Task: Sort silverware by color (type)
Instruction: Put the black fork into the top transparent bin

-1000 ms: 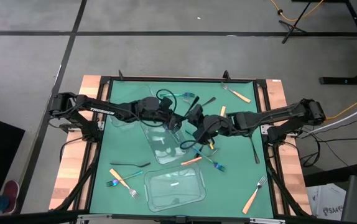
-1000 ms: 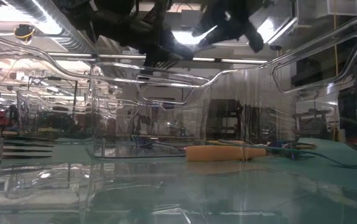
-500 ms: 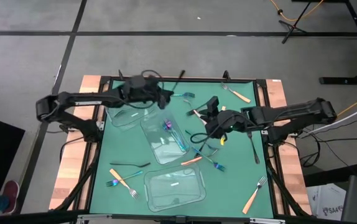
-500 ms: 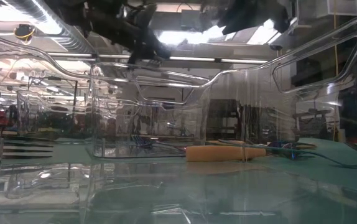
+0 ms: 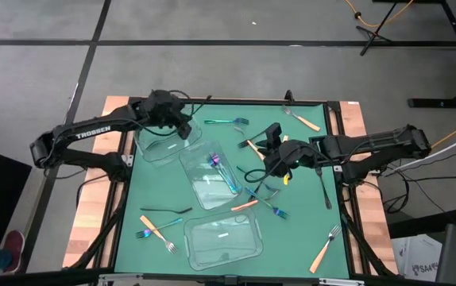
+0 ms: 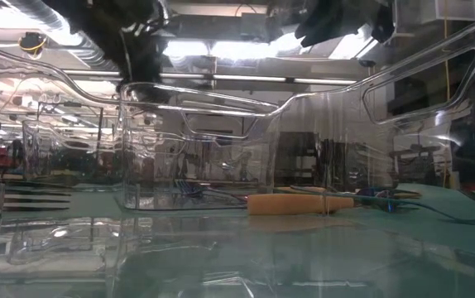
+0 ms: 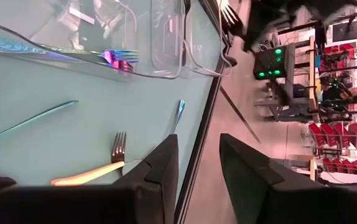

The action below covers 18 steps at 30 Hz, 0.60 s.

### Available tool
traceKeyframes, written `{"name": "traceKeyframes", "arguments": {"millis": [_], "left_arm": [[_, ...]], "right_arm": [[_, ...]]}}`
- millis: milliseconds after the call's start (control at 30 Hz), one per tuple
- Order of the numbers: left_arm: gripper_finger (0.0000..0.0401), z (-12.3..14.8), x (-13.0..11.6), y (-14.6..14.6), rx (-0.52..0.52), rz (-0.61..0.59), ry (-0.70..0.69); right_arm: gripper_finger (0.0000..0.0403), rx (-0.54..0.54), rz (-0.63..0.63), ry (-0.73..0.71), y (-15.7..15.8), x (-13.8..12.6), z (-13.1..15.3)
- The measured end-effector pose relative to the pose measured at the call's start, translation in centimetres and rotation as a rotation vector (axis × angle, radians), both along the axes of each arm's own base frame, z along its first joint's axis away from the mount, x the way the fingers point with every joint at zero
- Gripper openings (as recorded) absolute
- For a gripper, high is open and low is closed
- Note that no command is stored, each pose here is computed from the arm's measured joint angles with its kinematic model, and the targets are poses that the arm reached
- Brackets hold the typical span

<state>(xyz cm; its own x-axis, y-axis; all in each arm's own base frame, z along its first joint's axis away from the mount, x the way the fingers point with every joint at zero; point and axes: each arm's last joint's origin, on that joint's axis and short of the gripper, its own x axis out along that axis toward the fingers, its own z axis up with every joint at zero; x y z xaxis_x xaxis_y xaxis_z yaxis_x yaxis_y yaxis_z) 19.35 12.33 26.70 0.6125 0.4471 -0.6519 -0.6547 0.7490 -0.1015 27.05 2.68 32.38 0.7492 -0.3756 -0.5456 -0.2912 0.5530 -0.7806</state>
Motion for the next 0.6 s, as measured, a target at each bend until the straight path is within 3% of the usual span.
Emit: {"name": "traceKeyframes", "arguments": {"millis": [167, 600], "left_arm": [[0.0002, -1.2, -1.2, -0.5, -0.025, 0.003, 0.196], [0.0002, -2.2, -2.5, -1.1, -0.089, 0.036, 0.380]], "right_arm": [[0.0115, 0.000, 0.000, -0.001, 0.0, 0.0, 0.0], [0.0115, 0.000, 0.000, -0.001, 0.0, 0.0, 0.0]]}}
